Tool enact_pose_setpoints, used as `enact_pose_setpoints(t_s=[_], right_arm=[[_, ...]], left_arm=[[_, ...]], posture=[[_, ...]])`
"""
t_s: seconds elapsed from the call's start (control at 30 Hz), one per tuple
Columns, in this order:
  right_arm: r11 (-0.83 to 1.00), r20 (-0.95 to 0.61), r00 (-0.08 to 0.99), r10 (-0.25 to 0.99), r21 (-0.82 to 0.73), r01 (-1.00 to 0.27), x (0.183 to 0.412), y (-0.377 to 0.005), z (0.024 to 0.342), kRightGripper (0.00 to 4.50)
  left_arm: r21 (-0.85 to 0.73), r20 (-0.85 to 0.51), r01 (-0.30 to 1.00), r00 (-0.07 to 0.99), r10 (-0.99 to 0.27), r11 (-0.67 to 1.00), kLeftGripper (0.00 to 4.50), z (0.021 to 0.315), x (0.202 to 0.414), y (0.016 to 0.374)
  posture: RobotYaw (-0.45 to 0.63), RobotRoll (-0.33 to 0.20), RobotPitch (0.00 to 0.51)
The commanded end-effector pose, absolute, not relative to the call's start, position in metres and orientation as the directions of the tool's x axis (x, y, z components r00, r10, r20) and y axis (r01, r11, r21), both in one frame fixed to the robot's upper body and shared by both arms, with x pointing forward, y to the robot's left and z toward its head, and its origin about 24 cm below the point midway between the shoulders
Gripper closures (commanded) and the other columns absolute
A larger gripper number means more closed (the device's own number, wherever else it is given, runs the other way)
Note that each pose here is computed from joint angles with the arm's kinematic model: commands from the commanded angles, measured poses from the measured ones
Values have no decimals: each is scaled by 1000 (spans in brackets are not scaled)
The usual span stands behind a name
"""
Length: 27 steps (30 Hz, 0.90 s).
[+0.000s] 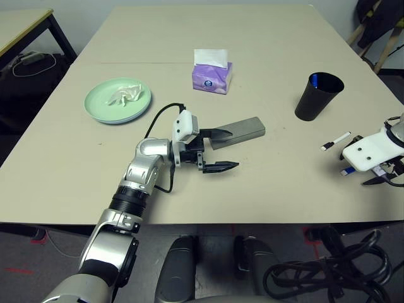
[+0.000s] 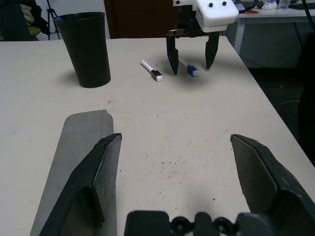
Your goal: Organize and tidy the items on the table.
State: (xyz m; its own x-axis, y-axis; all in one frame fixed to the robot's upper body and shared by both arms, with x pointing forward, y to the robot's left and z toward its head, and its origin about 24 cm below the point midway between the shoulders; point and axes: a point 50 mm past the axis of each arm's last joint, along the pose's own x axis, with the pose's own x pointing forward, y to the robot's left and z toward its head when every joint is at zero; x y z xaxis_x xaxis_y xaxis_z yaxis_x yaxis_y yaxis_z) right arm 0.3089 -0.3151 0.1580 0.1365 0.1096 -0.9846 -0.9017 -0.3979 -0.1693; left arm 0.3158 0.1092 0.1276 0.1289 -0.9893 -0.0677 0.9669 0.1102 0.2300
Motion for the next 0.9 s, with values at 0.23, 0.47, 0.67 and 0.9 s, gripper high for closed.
enact_pose_setpoints(t_s=[0.23,0.47,0.67,0.9], right_arm=[[-386,-992,85,92,-114,-915,307,-317,158,3470],[-327,-993,41,108,-74,-942,307,-319,168,4090],[-1,-825,103,556,-125,-992,313,-282,196,4090],[145,-491,154,857,-57,-988,313,-249,212,4090]], left_arm=[[232,-74,967,129,-989,109,0,127,313,110],[231,-75,966,137,-988,116,0,127,315,111],[228,-79,966,142,-987,121,0,127,317,113],[220,-74,965,165,-983,146,0,127,320,114]], posture=[[122,0,171],[114,0,160],[108,0,149],[102,0,139]])
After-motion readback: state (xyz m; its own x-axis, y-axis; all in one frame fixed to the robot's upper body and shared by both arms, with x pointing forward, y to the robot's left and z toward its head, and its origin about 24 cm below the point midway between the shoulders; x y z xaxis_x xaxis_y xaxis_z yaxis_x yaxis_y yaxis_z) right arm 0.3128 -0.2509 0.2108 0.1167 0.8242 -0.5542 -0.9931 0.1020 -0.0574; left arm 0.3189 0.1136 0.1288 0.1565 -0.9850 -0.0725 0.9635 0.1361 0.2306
